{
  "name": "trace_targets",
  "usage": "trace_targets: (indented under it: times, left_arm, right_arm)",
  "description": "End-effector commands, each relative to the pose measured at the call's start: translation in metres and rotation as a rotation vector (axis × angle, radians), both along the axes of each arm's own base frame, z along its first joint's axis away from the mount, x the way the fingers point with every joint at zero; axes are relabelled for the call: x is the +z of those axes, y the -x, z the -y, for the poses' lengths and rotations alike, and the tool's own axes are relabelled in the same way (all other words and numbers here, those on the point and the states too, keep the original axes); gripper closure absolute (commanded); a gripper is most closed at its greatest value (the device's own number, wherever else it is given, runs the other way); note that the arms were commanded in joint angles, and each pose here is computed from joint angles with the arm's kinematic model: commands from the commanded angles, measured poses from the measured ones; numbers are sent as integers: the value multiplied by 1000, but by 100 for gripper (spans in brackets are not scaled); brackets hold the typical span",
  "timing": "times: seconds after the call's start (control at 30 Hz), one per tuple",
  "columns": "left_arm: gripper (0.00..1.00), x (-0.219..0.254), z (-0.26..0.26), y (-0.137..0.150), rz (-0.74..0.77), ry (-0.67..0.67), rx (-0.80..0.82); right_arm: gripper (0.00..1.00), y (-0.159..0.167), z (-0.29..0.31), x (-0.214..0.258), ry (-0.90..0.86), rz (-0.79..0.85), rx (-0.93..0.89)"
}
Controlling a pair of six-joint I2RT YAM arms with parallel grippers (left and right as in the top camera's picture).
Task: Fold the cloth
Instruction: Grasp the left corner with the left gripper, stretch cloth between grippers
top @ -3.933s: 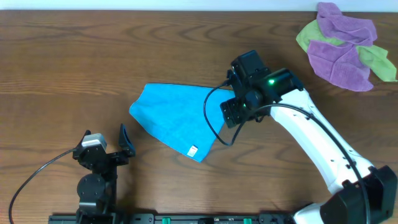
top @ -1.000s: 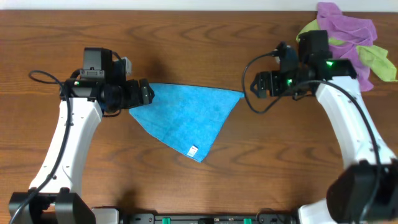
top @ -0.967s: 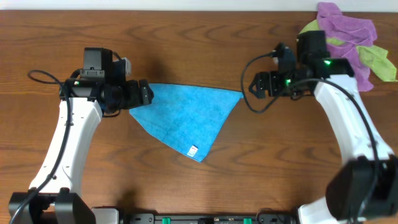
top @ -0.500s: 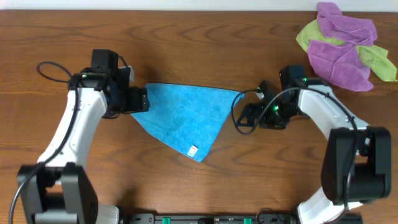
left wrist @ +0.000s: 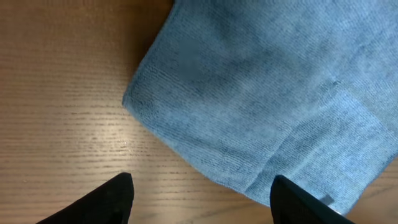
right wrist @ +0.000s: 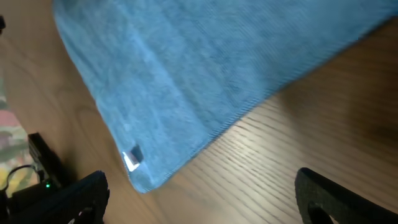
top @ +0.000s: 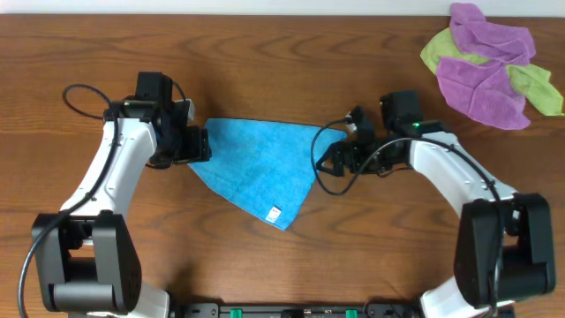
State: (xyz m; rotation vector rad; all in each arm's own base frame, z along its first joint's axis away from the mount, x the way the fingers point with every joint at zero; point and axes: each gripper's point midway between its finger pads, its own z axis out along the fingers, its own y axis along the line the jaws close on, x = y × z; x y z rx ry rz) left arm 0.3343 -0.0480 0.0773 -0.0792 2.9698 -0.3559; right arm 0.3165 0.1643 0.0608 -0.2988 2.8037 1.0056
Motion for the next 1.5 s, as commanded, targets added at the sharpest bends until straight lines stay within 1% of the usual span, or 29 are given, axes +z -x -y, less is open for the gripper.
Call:
trace_targets:
  times: [0.0,0.33,0.53,0.7,0.73,0.8,0.9,1.0,1.07,1.17,1.23,1.47]
  left_arm:
    - [28,-4,-7,-9,14,-33,-17]
    - [27,-30,-11,-32,39,-52,-9]
    - [23,-46,-23,-40,31,-45,24]
    - [21,-47,-21,-48,45,160,63]
    - [21,-45,-23,-49,50,185,74]
    - [18,-44,-29,-50,59,209,82]
    - [11,-40,-24,-50,85,279,48]
    - [13,-41,-21,-54,102,348,44]
    - [17,-45,-19,-57,103,395,46]
    - [18,-60,-13,-53,64,480,47]
    - [20,-69,-10,-51,39,506,49]
    - [17,-81,-5,-40,-23,541,57]
  right_arm:
    - [4,5,-10,6,-29,-15,2]
    - [5,18,-9,3,-16,-63,20]
    - [4,22,-8,2,-13,-75,27]
    - [4,26,-7,1,-5,-86,34]
    - [4,26,-7,1,-5,-87,34]
    - [4,25,-7,1,-5,-86,34]
    - [4,25,-7,1,-5,-84,36]
    - [4,26,-7,1,-5,-85,36]
    - [4,26,-7,1,-5,-88,36]
    - [4,28,-7,1,-3,-95,36]
    - [4,28,-7,1,-3,-95,36]
    - [4,28,-7,1,-3,-92,38]
